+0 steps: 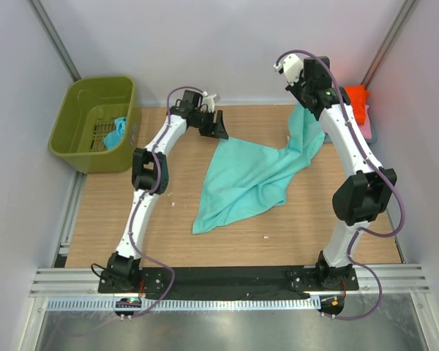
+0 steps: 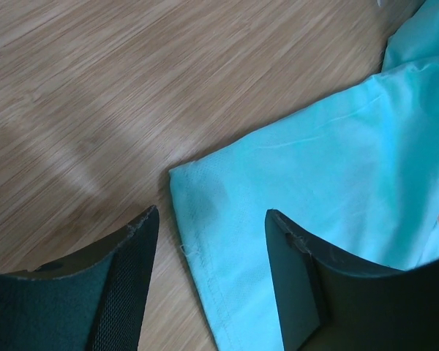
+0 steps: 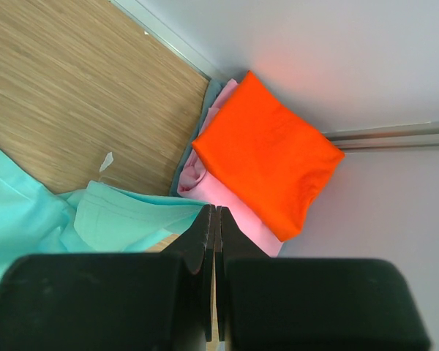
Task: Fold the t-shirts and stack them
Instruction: Flatten the tshirt out
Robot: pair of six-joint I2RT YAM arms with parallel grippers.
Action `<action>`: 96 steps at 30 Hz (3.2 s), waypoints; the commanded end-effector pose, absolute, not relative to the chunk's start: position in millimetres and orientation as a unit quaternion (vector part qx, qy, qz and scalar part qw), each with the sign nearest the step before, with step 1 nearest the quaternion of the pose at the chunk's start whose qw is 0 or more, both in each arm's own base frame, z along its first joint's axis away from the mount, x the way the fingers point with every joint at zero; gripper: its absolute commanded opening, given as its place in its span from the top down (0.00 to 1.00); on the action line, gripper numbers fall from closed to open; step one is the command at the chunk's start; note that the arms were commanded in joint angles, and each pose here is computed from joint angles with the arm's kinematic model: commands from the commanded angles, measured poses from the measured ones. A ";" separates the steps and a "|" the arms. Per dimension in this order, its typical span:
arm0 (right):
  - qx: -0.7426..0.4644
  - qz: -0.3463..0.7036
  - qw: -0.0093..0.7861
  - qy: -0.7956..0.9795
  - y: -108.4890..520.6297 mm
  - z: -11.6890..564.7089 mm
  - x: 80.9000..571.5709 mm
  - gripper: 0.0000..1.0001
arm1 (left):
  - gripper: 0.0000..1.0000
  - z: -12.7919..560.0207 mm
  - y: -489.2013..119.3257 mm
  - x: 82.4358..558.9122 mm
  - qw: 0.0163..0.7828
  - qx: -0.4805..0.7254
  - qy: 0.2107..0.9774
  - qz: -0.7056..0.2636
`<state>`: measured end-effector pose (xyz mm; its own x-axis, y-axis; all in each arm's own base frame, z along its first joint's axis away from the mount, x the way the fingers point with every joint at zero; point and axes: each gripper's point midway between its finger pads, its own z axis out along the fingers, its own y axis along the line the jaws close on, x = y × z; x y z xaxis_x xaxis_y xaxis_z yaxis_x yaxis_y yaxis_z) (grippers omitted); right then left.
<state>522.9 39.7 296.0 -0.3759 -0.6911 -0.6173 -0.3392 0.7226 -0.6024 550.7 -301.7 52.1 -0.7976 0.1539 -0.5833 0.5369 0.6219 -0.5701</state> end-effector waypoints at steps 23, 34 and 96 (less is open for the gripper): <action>-0.321 -0.219 0.459 0.799 41.2 303.2 521.7 0.99 | 1.00 45.7 -315.9 571.6 0.285 0.197 0.854 -0.388; -0.213 -0.263 0.545 0.767 16.2 390.6 508.4 0.99 | 1.00 303.4 -252.3 555.6 0.496 0.275 0.764 -0.307; -0.105 -0.192 0.758 0.615 -17.2 615.6 282.4 0.99 | 1.00 551.9 -97.8 275.6 0.729 0.286 0.620 -0.057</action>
